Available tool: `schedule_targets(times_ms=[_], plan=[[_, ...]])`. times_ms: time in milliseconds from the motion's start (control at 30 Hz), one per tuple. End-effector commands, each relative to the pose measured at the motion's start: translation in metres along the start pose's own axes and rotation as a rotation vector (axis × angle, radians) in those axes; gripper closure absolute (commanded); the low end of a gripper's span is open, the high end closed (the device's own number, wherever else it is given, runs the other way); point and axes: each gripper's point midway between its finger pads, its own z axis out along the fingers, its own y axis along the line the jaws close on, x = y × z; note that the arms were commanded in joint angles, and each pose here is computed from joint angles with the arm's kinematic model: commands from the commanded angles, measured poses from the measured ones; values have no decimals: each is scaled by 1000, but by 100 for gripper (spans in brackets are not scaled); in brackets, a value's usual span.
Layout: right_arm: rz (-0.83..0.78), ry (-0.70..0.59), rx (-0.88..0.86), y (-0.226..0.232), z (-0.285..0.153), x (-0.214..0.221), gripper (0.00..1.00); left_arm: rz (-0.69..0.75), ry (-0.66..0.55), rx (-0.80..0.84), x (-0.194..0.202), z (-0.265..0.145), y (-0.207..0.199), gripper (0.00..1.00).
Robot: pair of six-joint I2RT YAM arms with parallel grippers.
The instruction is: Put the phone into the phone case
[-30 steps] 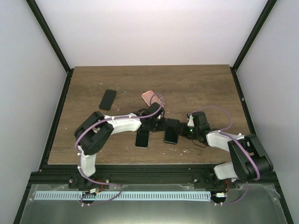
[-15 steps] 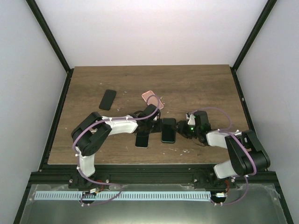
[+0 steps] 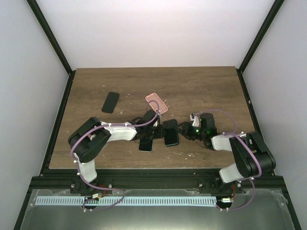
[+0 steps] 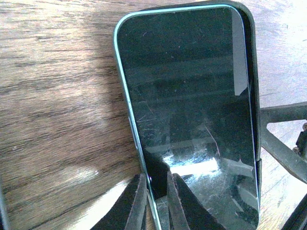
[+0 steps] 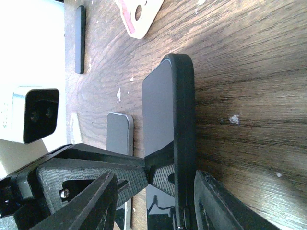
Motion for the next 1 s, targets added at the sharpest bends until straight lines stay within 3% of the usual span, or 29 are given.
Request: schedule_targets(times_ms=[0,200,333,600,767,967], plan=[[-19,135,-180,35,4,23,55,15,85,-27,28,6,13,88],[-22,170,-235,44,3,27,55,17,96,17,33,8,11,91],[-14,194,-257,47,2,30,55,18,94,22,33,7,10,86],[-2,185,-97,16,9,31,56,42,78,2,28,3,9,83],[-19,177,-51,9,10,29,71,39,84,11,29,2,6,82],[-38,169,-17,6,11,24,83,38,85,45,26,-2,-4,80]])
